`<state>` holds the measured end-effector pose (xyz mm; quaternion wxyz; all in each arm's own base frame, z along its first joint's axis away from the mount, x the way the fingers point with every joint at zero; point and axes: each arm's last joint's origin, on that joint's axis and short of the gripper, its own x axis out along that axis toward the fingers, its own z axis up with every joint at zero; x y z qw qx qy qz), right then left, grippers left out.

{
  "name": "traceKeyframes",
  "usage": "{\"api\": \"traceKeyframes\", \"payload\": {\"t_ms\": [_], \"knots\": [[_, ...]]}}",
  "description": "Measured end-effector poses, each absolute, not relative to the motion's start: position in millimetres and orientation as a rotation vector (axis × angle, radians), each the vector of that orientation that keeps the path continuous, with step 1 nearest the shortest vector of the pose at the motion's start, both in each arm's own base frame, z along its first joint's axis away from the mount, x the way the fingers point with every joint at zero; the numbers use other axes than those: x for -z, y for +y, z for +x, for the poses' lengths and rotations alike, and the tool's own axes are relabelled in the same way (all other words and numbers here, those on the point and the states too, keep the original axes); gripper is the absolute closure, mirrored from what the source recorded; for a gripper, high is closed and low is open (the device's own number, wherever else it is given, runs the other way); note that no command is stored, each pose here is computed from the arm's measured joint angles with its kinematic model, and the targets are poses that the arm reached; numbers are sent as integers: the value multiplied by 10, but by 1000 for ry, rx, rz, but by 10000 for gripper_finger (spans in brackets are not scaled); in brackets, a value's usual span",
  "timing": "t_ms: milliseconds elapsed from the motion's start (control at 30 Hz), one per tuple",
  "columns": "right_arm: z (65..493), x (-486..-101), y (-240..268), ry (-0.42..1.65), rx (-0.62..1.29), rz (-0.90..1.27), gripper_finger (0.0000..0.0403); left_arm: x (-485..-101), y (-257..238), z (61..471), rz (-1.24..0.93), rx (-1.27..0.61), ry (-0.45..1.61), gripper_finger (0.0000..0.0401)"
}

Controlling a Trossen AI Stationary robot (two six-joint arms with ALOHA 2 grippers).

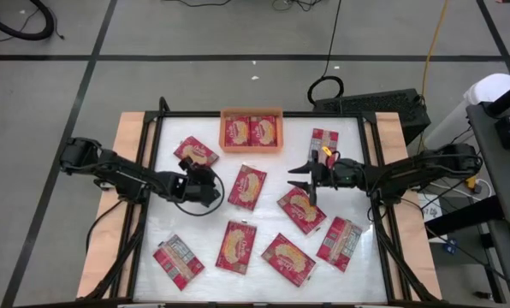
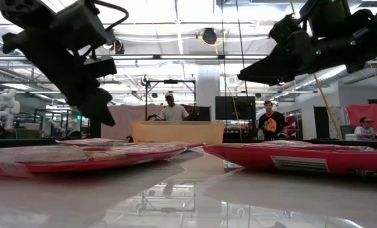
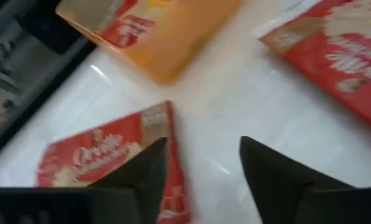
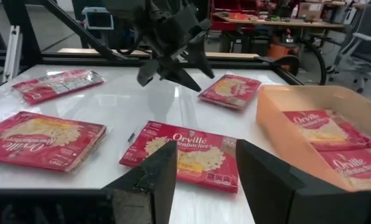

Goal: Sort popcorn bags into baskets
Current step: Put the red popcorn bag into the orange bin

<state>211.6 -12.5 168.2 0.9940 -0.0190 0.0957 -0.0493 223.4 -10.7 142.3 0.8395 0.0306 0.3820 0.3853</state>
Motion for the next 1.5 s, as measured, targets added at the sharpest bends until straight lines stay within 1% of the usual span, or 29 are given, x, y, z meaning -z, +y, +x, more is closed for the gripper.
{"api": "traceKeyframes", "payload": {"t_ms": [67, 133, 200, 267, 533, 900, 967, 1133, 1167, 1267, 1333, 1500], "knots": [[2116, -1681, -124, 192, 98, -38, 247, -1423, -49, 2236, 74, -830, 819, 160], [2117, -1681, -116, 192, 94, -39, 248, -1420, 6, 2238, 69, -835, 835, 144], [2118, -1680, -94, 193, 84, -40, 248, -1416, 55, 2239, 57, -833, 852, 139], [2119, -1681, -70, 192, 71, -41, 248, -1413, 93, 2239, 46, -831, 865, 143], [2120, -1681, 15, 191, 35, -17, 248, -1254, 173, 2162, -22, -810, 823, 190], [2125, -1708, 62, 161, 15, -10, 248, -1009, 170, 1911, -54, -830, 865, 260], [2126, -1717, 62, 151, 16, 2, 248, -986, 169, 1881, -61, -836, 866, 284], [2131, -1757, 72, 110, 14, 32, 248, -952, 172, 1832, -47, -849, 880, 381], [2131, -1764, 79, 103, 13, 36, 248, -953, 173, 1835, -49, -849, 877, 390], [2132, -1787, 114, 79, 2, 63, 248, -966, 144, 1867, -53, -824, 847, 391], [2132, -1794, 149, 74, 6, 83, 248, -1024, 69, 1934, -65, -767, 819, 395], [2170, -1855, 271, 68, 11, 83, 248, -1300, -192, 2117, -52, -625, 710, 398]]}}
